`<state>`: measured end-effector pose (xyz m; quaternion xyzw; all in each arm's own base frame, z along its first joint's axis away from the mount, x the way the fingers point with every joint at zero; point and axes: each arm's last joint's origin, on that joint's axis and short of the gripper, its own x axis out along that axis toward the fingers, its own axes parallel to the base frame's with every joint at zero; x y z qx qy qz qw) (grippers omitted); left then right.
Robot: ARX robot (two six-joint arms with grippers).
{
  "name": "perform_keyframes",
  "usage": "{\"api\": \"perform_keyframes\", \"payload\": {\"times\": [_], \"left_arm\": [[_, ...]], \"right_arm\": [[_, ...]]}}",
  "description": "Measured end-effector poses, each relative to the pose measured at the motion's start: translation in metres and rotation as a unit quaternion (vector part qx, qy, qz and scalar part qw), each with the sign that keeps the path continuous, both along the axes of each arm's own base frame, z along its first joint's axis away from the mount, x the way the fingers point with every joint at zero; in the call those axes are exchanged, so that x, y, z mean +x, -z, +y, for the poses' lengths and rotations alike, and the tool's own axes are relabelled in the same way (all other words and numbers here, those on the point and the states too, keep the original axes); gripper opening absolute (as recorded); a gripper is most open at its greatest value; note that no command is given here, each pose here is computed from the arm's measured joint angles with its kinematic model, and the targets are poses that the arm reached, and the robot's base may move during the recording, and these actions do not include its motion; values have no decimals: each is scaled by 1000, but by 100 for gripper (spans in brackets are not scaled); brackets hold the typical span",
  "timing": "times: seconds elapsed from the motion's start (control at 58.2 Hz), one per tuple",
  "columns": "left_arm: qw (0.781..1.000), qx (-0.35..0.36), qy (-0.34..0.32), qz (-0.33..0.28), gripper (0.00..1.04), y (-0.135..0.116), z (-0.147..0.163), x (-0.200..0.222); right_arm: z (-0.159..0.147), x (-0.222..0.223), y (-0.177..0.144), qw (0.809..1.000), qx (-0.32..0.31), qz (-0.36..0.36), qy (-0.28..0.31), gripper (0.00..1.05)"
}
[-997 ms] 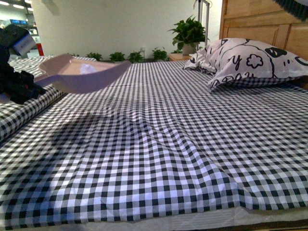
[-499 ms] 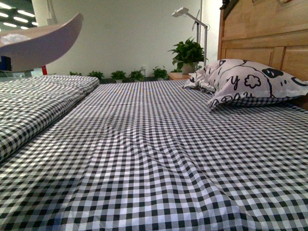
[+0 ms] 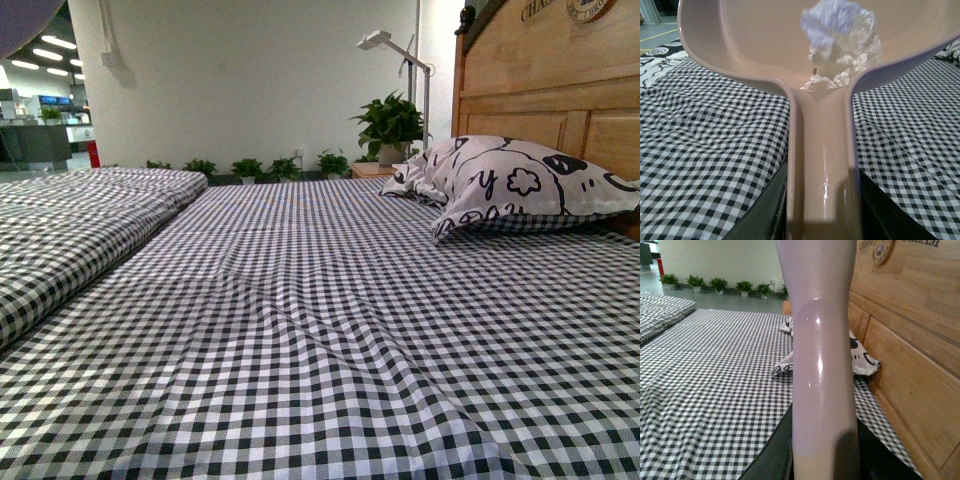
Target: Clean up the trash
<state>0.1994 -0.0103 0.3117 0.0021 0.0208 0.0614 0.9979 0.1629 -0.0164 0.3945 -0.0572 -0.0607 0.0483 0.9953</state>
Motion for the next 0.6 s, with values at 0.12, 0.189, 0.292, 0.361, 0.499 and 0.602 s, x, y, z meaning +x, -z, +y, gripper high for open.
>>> {"api": "perform_keyframes", "payload": {"times": [0.12,0.189,0.292,0.361,0.499,0.602], "left_arm": [[1000,-7,2,1,28,5,-3,-10],[1000,-9,0,2,28,9,-4,-13],[1000,-9,-4,2,28,12,-4,-16],[1000,-9,-8,2,28,16,-4,-17],[1000,-9,-7,3,28,16,-5,-18],[1000,-9,-7,2,28,16,-5,-18]], "right_arm": [[1,-4,0,1000,6,-1,-2,19],[2,-8,-1,1000,8,-3,-6,19],[4,-12,-2,1000,8,-7,-6,19],[6,-15,-1,1000,9,-5,-8,19],[6,-16,3,1000,13,10,3,19],[6,-16,3,1000,13,10,4,19]]}}
